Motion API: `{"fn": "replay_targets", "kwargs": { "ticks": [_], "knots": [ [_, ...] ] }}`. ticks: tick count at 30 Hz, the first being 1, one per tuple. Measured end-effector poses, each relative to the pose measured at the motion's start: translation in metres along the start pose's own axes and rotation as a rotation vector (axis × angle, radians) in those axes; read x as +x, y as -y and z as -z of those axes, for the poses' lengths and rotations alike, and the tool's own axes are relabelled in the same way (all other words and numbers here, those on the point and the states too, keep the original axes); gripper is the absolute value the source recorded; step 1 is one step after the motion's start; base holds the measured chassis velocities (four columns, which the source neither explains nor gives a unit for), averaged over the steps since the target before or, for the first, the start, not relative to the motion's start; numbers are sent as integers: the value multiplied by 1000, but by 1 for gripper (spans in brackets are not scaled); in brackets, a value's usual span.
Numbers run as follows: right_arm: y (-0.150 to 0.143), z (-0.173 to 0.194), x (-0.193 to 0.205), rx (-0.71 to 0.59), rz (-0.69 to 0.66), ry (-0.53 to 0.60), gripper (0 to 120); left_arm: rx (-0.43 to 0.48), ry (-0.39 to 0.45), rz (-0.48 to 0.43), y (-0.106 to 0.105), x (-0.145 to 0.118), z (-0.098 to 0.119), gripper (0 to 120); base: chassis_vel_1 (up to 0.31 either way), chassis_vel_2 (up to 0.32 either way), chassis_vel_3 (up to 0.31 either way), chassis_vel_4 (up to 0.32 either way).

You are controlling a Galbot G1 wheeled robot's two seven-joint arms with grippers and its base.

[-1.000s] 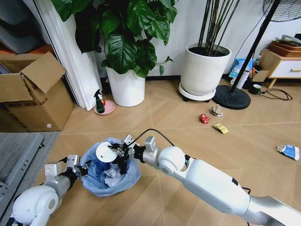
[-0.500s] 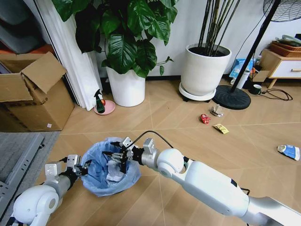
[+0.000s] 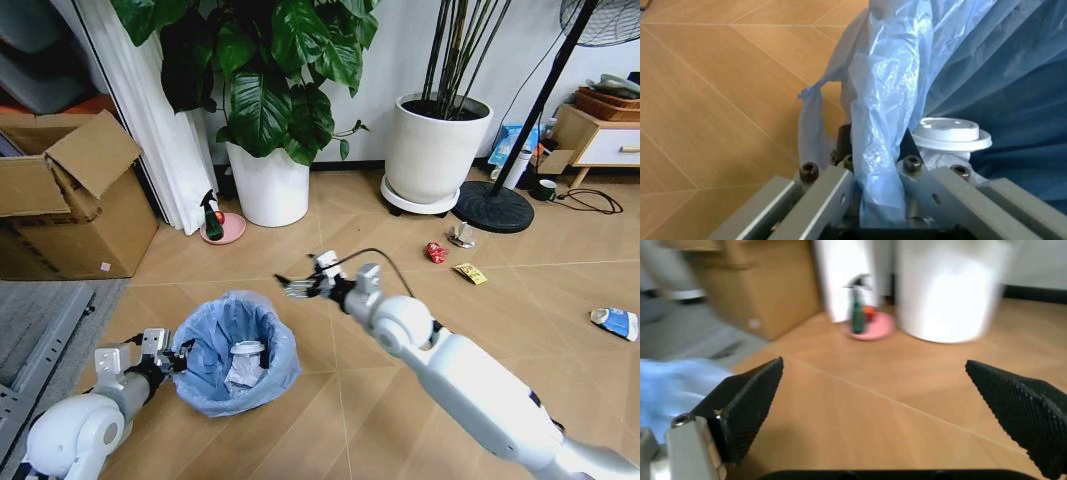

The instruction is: Pick up the trash bin and place the garbage on the floor into it.

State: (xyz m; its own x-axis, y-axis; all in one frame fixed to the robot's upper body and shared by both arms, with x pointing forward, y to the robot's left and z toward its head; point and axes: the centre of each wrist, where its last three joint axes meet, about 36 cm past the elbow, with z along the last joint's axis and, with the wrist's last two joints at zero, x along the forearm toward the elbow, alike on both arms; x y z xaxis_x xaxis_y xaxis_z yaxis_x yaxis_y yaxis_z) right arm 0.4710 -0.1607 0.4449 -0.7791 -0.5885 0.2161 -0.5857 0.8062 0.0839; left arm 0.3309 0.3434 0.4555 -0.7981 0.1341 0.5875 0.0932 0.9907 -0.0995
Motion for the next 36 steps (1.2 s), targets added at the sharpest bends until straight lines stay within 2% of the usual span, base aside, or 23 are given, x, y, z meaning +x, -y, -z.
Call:
{"fn": "replay_targets", "kwargs": {
  "ticks": [3,5,6,10,12,20,29,36],
  "knots": [
    [11,-12,17,-8,-80,-4,100,-1,1,-1,1,1,0,0,0,0,0,0],
    [29,-26,45,-7,-179,4,100,-2,4,-1,0,2,1,0,0,0,0,0],
    [29,-26,45,-7,-179,4,100,-2,4,-1,0,2,1,0,0,0,0,0],
    [48,-39,88,-4,-278,1,100,-2,8,-2,0,2,2,0,0,0,0,0],
    [50,-41,94,-2,-289,0,100,-3,8,-2,0,2,2,0,0,0,0,0],
    [45,-65,159,45,-446,6,100,-10,4,1,1,1,-2,0,0,0,0,0],
    [22,-55,179,64,-503,55,100,-4,6,5,2,2,-3,0,0,0,0,0],
    [22,-52,175,52,-510,57,100,-6,9,2,3,2,-3,0,0,0,0,0]
  ]
}}
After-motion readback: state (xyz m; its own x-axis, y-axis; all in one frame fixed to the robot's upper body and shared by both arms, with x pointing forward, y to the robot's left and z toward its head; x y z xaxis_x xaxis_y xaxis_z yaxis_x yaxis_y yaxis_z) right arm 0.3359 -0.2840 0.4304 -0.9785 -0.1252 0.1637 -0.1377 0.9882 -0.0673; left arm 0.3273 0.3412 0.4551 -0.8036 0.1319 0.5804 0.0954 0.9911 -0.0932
